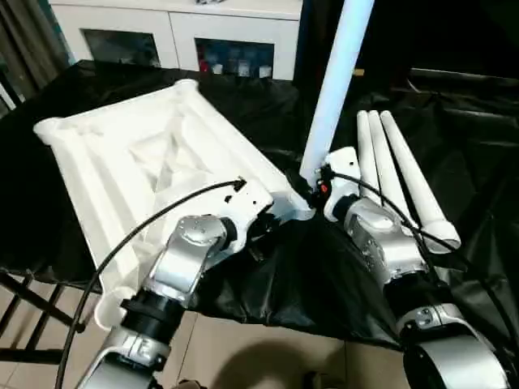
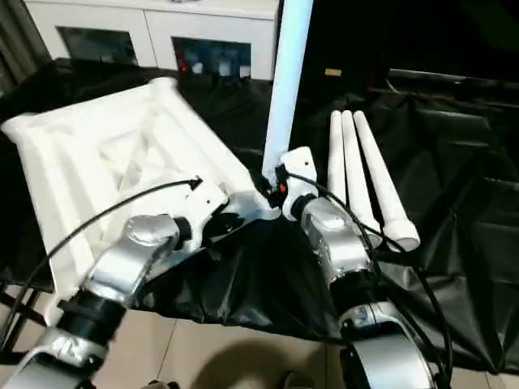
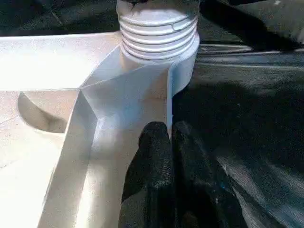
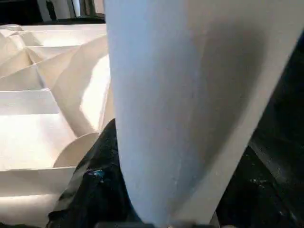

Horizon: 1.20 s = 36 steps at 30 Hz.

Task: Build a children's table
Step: Insert table leg to table base

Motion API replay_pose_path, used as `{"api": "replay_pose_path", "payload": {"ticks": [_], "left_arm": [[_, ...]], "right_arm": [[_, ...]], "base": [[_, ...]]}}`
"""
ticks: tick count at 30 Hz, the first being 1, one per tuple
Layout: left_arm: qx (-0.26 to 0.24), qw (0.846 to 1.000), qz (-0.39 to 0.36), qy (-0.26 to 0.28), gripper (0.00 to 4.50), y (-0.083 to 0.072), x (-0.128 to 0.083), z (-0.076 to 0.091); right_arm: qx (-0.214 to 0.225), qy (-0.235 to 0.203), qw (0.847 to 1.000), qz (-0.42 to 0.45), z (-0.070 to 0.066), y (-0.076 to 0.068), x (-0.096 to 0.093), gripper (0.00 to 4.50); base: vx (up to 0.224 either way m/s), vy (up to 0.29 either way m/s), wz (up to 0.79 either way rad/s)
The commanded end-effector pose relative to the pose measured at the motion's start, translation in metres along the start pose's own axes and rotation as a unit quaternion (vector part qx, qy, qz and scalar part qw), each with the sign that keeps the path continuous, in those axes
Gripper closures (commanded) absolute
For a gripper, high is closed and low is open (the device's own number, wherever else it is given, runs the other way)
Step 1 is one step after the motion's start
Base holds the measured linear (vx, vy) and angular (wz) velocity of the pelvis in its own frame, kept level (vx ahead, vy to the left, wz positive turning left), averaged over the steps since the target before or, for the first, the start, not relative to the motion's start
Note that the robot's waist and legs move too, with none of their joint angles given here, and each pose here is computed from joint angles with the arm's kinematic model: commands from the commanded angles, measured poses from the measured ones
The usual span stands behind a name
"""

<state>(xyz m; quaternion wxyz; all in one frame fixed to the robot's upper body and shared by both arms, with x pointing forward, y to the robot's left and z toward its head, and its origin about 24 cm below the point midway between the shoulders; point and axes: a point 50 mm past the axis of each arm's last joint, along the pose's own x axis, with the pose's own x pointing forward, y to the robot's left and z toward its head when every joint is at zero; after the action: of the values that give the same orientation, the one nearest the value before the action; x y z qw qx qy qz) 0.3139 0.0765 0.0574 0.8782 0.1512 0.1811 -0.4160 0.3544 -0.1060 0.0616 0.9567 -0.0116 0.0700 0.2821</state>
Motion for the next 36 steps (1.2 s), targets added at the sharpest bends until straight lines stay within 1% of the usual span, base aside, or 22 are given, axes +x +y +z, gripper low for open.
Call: {"api": "replay_pose_path", "payload": {"ticks": [1, 3, 8, 11, 12, 13, 15, 16, 18, 19, 21, 22, 23, 24, 25, 26, 28, 32, 33, 36], "left_arm": [[0.033, 0.998, -0.004, -0.048, 4.50, -0.006, -0.001, 0.026], [0.045, 0.998, -0.005, -0.033, 4.50, -0.004, -0.002, 0.022], [0.052, 0.998, -0.006, -0.024, 4.50, -0.003, -0.003, 0.019], [0.056, 0.998, -0.013, -0.023, 4.50, -0.003, -0.004, 0.019], [0.058, 0.998, -0.017, -0.023, 4.50, -0.003, -0.003, 0.018], [0.059, 0.998, -0.018, -0.023, 4.50, -0.003, -0.004, 0.018], [0.052, 0.998, -0.024, -0.025, 4.50, -0.003, -0.003, 0.017], [0.049, 0.998, -0.026, -0.027, 4.50, -0.003, -0.003, 0.017], [0.053, 0.998, -0.036, -0.029, 4.50, -0.002, -0.004, 0.016], [0.054, 0.997, -0.037, -0.029, 4.50, -0.002, -0.004, 0.016], [0.056, 0.997, -0.046, -0.032, 4.50, 0.000, -0.005, 0.015], [0.068, 0.995, -0.063, -0.039, 4.50, 0.001, -0.006, 0.015], [0.071, 0.994, -0.067, -0.041, 4.50, 0.001, -0.007, 0.015], [0.070, 0.994, -0.075, -0.042, 4.50, 0.002, -0.008, 0.014], [0.069, 0.994, -0.079, -0.041, 4.50, 0.003, -0.009, 0.014], [0.081, 0.991, -0.093, -0.046, 4.50, 0.005, -0.010, 0.014], [0.091, 0.989, -0.109, -0.046, 4.50, 0.006, -0.012, 0.014], [0.115, 0.980, -0.160, -0.036, 4.50, 0.008, -0.019, 0.011], [0.121, 0.975, -0.184, -0.033, 4.50, 0.009, -0.022, 0.009], [0.129, 0.969, -0.210, -0.029, 4.50, 0.011, -0.026, 0.008]], "right_arm": [[0.037, 0.122, 0.992, 0.006, -0.057, 0.012, -0.009, 2.59], [0.033, 0.122, 0.992, 0.012, -0.057, 0.014, -0.009, 2.59], [0.029, 0.121, 0.992, 0.010, -0.056, 0.014, -0.008, 2.59], [0.035, 0.111, 0.993, 0.014, -0.054, 0.013, -0.007, 2.59], [0.039, 0.104, 0.994, 0.014, -0.052, 0.013, -0.007, 2.24], [0.042, 0.102, 0.994, 0.014, -0.051, 0.012, -0.007, 2.24], [0.050, 0.082, 0.995, 0.013, -0.044, 0.010, -0.006, 2.24], [0.050, 0.072, 0.996, 0.015, -0.041, 0.009, -0.006, 1.84], [0.048, 0.058, 0.997, 0.028, -0.034, 0.008, -0.006, 1.83], [0.047, 0.056, 0.997, 0.030, -0.033, 0.008, -0.006, 1.83], [0.039, 0.047, 0.997, 0.052, -0.028, 0.007, -0.008, 1.54], [0.028, 0.043, 0.996, 0.069, -0.025, 0.006, -0.011, 1.37], [0.026, 0.042, 0.996, 0.074, -0.024, 0.006, -0.012, 1.33], [0.021, 0.042, 0.995, 0.086, -0.023, 0.005, -0.014, 1.33], [0.018, 0.043, 0.994, 0.095, -0.023, 0.005, -0.015, 1.23], [0.004, 0.047, 0.993, 0.112, -0.023, 0.004, -0.019, 1.09], [-0.008, 0.051, 0.990, 0.135, -0.023, 0.005, -0.024, 0.92], [-0.041, 0.065, 0.979, 0.191, -0.024, 0.005, -0.037, 0.92], [-0.046, 0.067, 0.975, 0.206, -0.024, 0.005, -0.041, 0.92], [-0.051, 0.072, 0.968, 0.235, -0.023, 0.005, -0.048, 0.92]], "base": [[0.000, 0.000, 0.00], [0.000, 0.000, 0.00], [0.000, 0.000, 0.00], [0.000, 0.000, 0.00], [0.000, 0.000, 0.00], [0.000, 0.000, 0.00], [0.000, 0.000, 0.00], [0.000, 0.000, 0.00], [0.000, 0.000, 0.00], [0.000, 0.000, 0.00], [0.000, 0.000, 0.00], [0.000, 0.000, 0.00], [0.000, 0.000, 0.00], [0.000, 0.000, 0.00], [0.000, 0.000, 0.00], [0.000, 0.000, 0.00], [0.000, 0.000, 0.00], [0.000, 0.000, 0.00], [0.000, 0.000, 0.00], [0.000, 0.000, 0.00]]}}
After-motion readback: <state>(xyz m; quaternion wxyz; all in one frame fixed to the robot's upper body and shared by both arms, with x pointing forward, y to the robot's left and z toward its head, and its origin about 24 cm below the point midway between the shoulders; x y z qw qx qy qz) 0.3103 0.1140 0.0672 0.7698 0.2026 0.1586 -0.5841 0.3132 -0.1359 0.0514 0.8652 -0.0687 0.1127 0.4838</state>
